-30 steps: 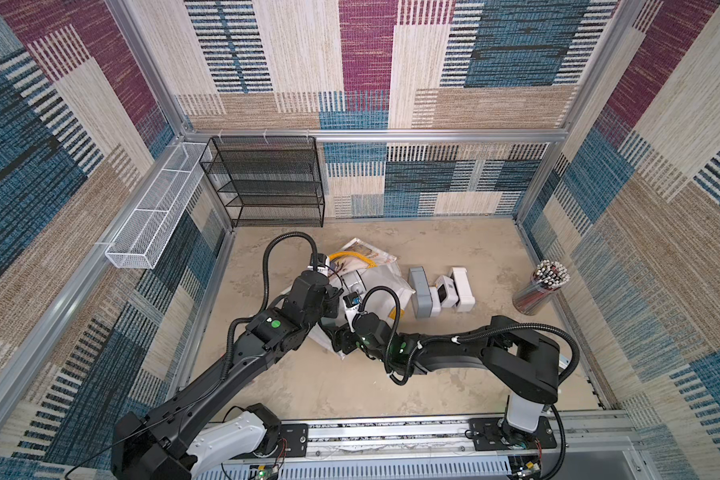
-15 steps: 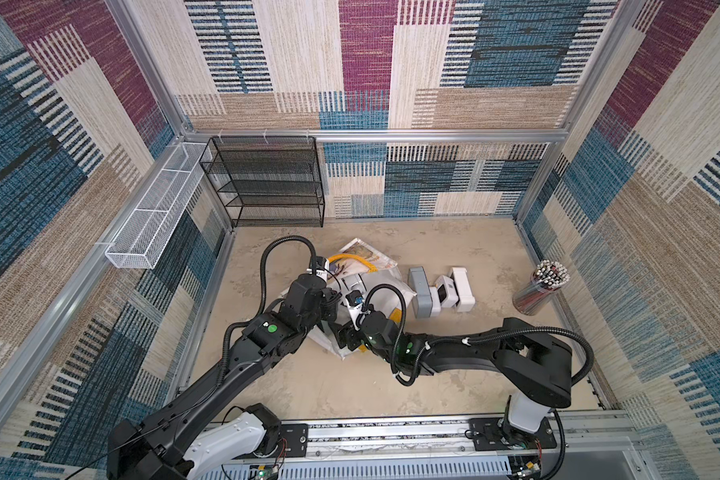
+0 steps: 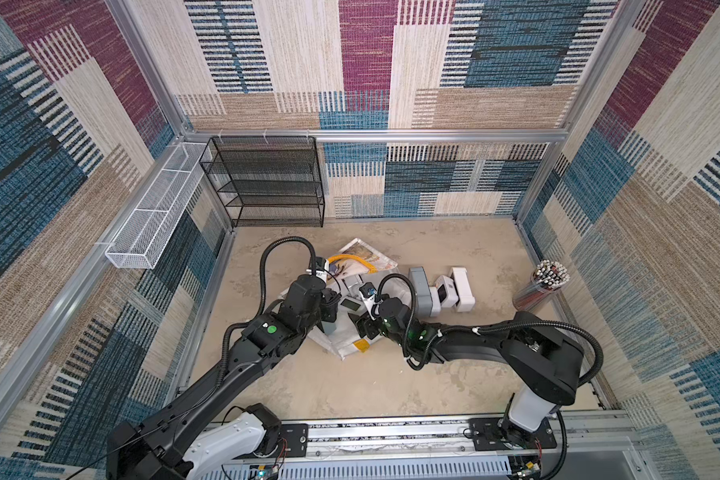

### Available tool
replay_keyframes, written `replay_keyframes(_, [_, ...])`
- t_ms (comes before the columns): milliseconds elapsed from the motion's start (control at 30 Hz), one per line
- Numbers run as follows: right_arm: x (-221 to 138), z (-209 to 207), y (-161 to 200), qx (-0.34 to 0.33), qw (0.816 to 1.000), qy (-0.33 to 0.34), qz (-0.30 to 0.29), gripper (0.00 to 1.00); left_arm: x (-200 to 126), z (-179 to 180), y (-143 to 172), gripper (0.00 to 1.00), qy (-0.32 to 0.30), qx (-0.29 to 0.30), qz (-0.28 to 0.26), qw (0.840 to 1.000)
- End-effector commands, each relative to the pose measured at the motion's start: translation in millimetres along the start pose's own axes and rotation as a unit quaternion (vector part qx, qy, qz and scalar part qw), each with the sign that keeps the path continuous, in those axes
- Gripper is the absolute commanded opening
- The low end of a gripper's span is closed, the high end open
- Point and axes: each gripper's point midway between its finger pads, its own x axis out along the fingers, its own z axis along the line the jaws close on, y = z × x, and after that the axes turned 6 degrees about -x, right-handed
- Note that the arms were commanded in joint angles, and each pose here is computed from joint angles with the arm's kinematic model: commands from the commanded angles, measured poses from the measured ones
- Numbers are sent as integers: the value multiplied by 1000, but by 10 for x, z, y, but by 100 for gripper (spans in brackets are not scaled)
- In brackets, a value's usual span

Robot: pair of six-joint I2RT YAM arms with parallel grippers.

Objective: Take the alarm clock out of the canvas bag
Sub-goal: Adjust the canvas bag at the center of the board.

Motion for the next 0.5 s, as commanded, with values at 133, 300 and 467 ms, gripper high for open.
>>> replay_keyframes(133, [188,95,37,-37,998,-50,16,84,-14,-22,-36,0,5,13,-5,1000])
replay_keyframes(300, [302,87,105,-44,997,-55,26,83,-18,-32,-40,0,8,15,-5,1000])
replay_keyframes(467, [404,82,186,-56,996,-60,42,82,-16,-24,-42,0,6,16,-6,1000])
